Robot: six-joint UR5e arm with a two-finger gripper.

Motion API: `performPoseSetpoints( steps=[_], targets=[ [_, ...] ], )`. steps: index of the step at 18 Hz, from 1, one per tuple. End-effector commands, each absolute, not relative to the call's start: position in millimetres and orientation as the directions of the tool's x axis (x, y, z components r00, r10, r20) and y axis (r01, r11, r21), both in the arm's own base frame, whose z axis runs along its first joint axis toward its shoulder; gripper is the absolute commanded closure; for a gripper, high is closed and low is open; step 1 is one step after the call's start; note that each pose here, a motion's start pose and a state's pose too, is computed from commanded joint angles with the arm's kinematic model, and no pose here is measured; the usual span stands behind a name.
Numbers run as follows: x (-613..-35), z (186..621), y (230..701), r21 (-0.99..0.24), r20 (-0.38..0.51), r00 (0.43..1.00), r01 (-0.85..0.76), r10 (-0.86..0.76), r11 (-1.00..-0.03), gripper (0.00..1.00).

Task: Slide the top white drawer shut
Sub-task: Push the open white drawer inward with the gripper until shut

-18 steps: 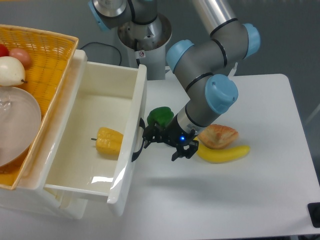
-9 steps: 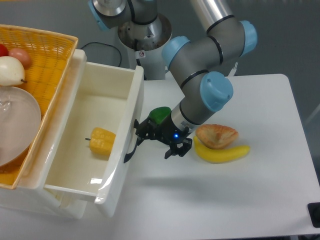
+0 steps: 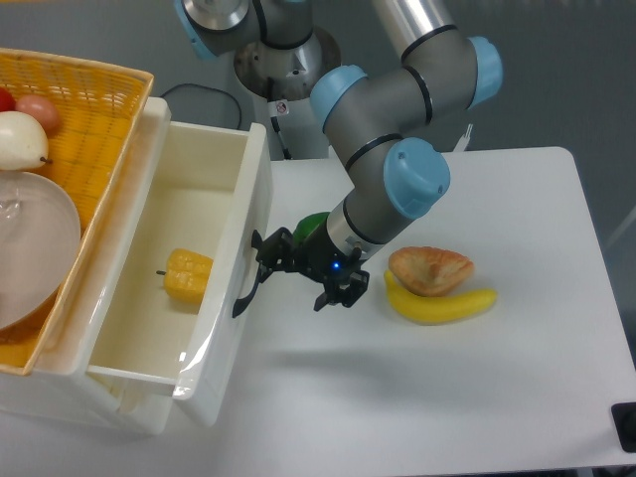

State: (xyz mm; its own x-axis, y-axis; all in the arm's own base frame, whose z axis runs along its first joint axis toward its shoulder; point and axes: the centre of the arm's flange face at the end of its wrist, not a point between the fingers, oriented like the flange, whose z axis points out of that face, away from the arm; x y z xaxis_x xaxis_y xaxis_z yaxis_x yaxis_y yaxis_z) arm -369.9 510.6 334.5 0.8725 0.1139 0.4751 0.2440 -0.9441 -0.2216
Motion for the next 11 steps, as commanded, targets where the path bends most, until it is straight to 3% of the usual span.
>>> performPoseSetpoints(
  steps=[11],
  targets=[
    [-342,347,527,-0.231,0.482,0.871,0.232,0.096,-0.945,0.00]
  ],
)
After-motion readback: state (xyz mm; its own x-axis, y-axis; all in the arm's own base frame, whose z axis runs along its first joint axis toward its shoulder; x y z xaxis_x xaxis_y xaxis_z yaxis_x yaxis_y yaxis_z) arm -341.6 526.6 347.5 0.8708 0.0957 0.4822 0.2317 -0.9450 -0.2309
